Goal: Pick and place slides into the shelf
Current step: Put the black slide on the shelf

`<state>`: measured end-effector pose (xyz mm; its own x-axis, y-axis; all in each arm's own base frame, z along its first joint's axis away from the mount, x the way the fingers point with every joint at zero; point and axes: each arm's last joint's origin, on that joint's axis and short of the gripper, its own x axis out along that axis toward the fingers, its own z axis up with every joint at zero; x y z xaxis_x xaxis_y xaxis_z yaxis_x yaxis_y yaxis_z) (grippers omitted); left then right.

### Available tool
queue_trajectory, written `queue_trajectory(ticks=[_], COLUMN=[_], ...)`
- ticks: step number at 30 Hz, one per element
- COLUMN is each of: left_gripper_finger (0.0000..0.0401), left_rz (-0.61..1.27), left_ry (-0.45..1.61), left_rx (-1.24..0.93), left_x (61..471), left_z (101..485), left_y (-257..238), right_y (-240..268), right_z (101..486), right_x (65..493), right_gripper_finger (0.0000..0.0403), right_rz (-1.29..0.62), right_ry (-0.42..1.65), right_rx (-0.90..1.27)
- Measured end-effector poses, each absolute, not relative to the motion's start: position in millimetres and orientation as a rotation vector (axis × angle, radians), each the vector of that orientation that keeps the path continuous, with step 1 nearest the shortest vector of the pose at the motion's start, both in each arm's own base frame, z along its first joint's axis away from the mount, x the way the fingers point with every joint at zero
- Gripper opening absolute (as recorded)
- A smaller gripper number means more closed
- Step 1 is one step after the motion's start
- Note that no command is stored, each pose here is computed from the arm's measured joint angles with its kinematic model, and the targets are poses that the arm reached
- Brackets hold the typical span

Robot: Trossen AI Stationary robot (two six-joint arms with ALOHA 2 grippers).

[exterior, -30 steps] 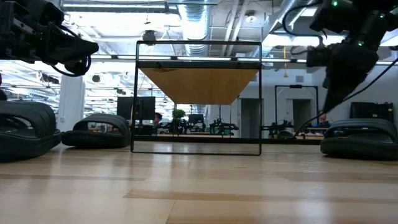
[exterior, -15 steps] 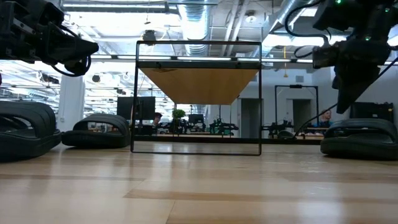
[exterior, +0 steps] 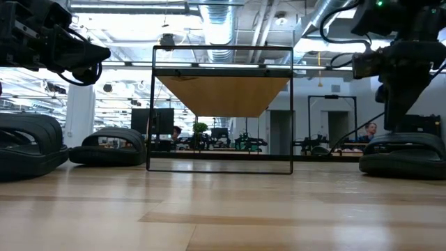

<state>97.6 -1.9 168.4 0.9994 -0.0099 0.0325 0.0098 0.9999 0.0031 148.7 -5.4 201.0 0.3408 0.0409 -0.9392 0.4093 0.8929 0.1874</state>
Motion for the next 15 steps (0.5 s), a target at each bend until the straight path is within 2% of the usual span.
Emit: queue_trajectory(ticks=[7,15], left_gripper_finger=[0.0000,0.0000], left_rz=[-0.010,-0.010], left_ry=[-0.032,-0.033], left_rx=[0.001,0.001], left_x=[97.6,97.6], left_z=[168.4,168.4], left_y=[-1.9,-1.9], right_y=[-4.0,-4.5], right_z=[192.5,176.4], right_x=[154.6,166.5], right_gripper_finger=[0.0184,0.0178], right_rz=[-0.230,-0.252], right_ry=[1.283,1.380], right_rx=[0.474,0.471])
